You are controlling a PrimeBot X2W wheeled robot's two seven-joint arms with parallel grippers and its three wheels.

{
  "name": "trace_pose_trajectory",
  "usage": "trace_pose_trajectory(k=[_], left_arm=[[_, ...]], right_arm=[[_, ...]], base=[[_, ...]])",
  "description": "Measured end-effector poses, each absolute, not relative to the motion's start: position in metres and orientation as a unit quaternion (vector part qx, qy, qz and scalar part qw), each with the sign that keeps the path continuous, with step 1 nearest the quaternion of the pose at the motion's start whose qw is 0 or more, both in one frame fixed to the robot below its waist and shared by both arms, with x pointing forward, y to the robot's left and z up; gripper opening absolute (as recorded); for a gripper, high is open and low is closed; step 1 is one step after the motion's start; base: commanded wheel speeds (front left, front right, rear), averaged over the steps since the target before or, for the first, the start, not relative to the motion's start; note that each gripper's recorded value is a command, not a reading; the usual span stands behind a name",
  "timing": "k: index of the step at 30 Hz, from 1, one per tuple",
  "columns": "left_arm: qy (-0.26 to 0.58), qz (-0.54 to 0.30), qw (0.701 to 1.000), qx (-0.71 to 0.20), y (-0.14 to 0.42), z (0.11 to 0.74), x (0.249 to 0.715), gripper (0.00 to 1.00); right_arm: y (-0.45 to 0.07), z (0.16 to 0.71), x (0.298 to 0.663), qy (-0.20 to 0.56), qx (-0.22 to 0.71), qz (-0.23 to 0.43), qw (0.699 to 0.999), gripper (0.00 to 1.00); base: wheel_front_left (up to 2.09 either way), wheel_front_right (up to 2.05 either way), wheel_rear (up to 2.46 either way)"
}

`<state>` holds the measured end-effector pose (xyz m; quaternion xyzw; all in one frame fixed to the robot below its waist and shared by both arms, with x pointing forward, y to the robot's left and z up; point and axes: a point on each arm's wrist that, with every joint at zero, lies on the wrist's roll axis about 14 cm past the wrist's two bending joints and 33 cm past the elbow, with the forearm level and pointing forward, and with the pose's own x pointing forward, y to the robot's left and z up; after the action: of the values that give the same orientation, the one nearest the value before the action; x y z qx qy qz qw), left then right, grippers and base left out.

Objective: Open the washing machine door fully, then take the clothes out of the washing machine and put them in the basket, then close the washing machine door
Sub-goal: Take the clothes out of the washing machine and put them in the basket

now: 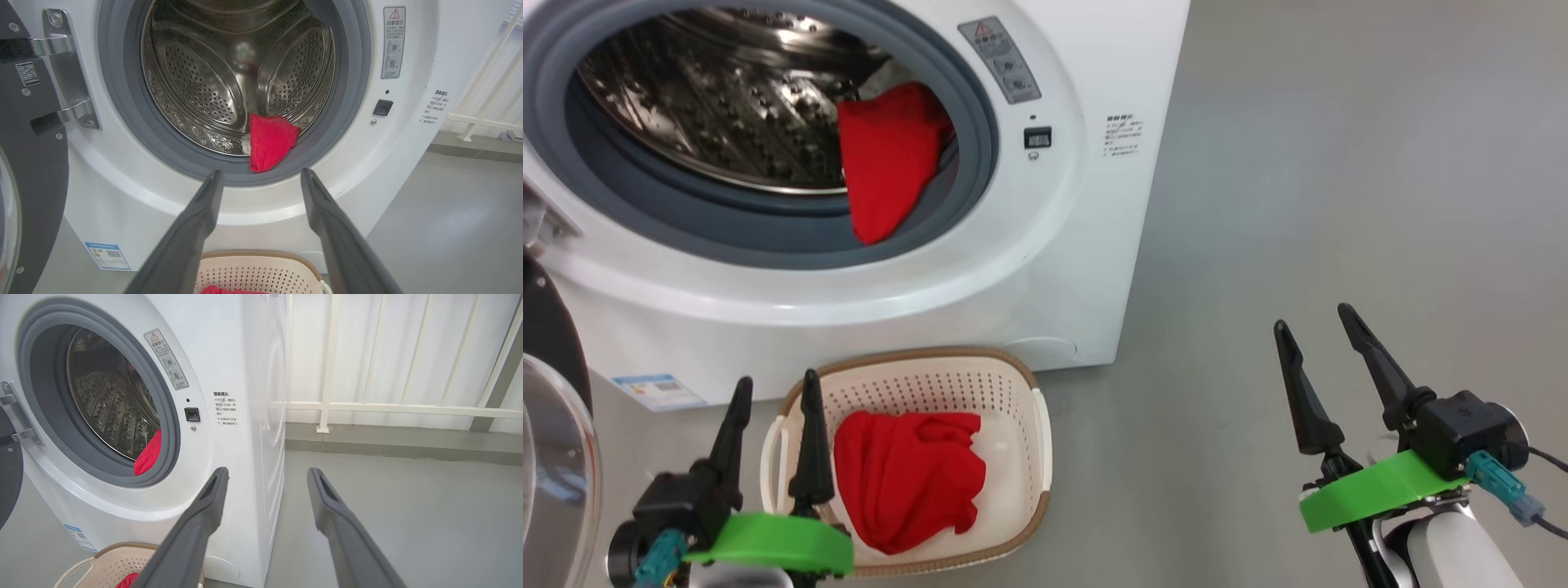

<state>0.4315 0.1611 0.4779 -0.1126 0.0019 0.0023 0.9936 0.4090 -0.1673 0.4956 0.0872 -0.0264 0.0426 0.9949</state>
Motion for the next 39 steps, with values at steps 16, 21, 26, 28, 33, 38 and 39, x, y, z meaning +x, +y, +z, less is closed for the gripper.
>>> trace_pose_trajectory(k=[16,21,26,28,33,38,39], left_arm=[[-0.012,0.004,0.996,-0.089,0.169,0.500,0.372,1.00],[-0.014,0.004,0.996,-0.087,0.169,0.506,0.357,1.00],[-0.028,0.006,0.996,-0.086,0.170,0.515,0.352,1.00],[-0.029,0.006,0.996,-0.086,0.170,0.515,0.350,1.00],[-0.030,0.009,0.996,-0.085,0.171,0.516,0.347,1.00],[-0.034,0.009,0.996,-0.085,0.171,0.519,0.347,1.00],[-0.034,0.011,0.996,-0.084,0.171,0.519,0.347,1.00]], right_arm=[[-0.182,0.520,0.361,-0.062,0.071,0.023,0.995,1.00],[-0.182,0.529,0.351,-0.077,0.071,0.022,0.994,1.00],[-0.182,0.533,0.345,-0.084,0.071,0.023,0.994,1.00],[-0.182,0.532,0.343,-0.082,0.070,0.023,0.994,1.00],[-0.181,0.531,0.340,-0.081,0.069,0.023,0.994,1.00],[-0.180,0.531,0.340,-0.081,0.069,0.024,0.994,1.00],[-0.180,0.531,0.340,-0.081,0.069,0.024,0.994,1.00]], base=[[0.00,0.00,0.00],[0.00,0.00,0.00],[0.00,0.00,0.00],[0.00,0.00,0.00],[0.00,0.00,0.00],[0.00,0.00,0.00],[0.00,0.00,0.00]])
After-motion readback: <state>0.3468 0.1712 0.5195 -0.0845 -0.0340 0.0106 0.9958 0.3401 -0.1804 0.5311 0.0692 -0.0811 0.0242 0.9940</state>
